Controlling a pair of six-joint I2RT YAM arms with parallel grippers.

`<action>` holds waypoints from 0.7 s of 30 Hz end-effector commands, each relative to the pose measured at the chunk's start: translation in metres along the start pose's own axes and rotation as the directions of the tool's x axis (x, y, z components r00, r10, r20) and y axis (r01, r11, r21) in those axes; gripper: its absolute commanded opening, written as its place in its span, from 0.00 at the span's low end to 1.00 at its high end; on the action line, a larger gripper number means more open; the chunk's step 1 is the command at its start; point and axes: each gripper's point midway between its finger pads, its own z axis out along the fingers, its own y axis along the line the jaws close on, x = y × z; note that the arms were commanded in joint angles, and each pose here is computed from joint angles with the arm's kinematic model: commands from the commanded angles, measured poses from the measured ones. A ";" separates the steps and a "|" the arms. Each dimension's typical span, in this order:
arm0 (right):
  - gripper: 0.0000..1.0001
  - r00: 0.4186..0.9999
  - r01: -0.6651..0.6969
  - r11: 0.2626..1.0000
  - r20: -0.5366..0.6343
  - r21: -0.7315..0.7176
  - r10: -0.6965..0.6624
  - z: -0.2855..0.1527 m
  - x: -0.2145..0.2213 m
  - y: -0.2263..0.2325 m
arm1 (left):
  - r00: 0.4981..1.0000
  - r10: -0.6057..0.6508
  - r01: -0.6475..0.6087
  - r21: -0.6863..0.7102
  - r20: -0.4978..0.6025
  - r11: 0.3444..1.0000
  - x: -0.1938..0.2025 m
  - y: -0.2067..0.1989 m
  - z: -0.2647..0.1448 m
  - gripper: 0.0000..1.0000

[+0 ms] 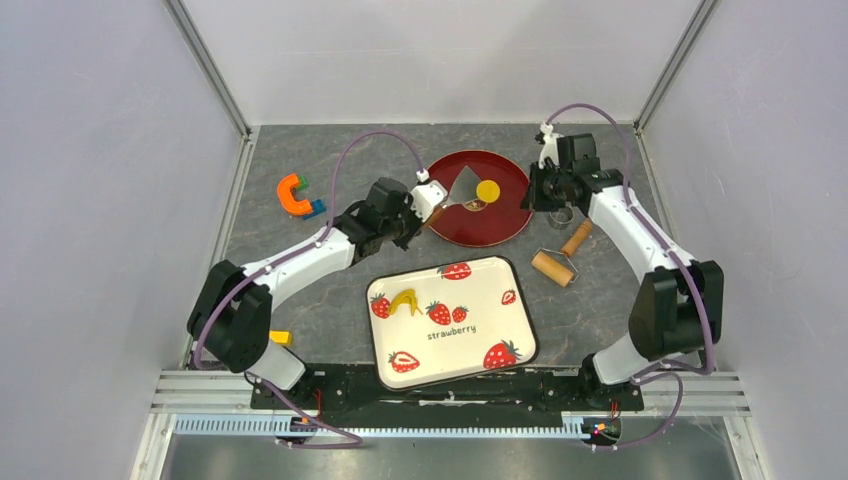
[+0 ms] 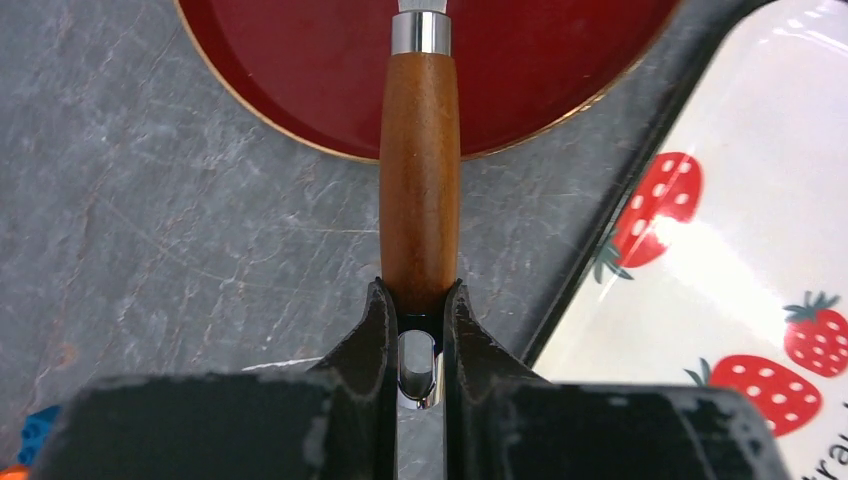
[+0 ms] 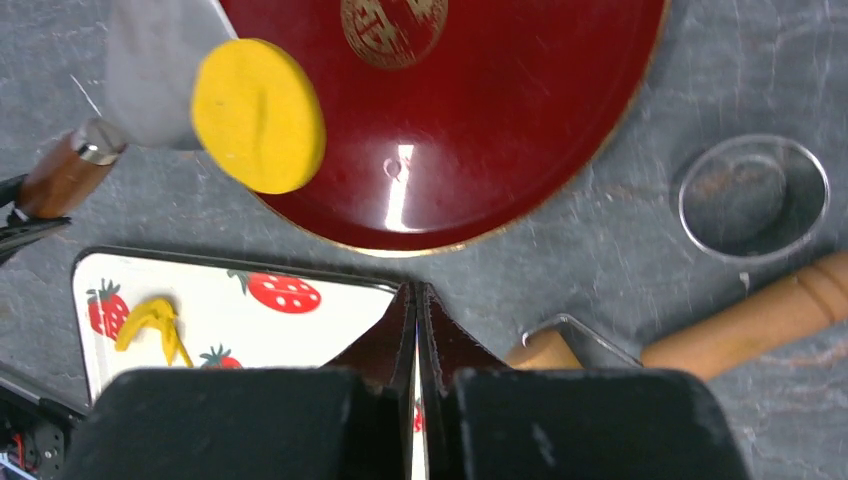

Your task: Roll out the dumpling wrappers from the dough

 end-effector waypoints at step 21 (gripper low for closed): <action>0.00 0.998 0.001 0.975 0.064 -0.221 0.013 0.134 -0.066 0.092 | 0.979 -0.046 0.028 -0.094 -0.197 0.995 0.003 0.046 0.059 0.02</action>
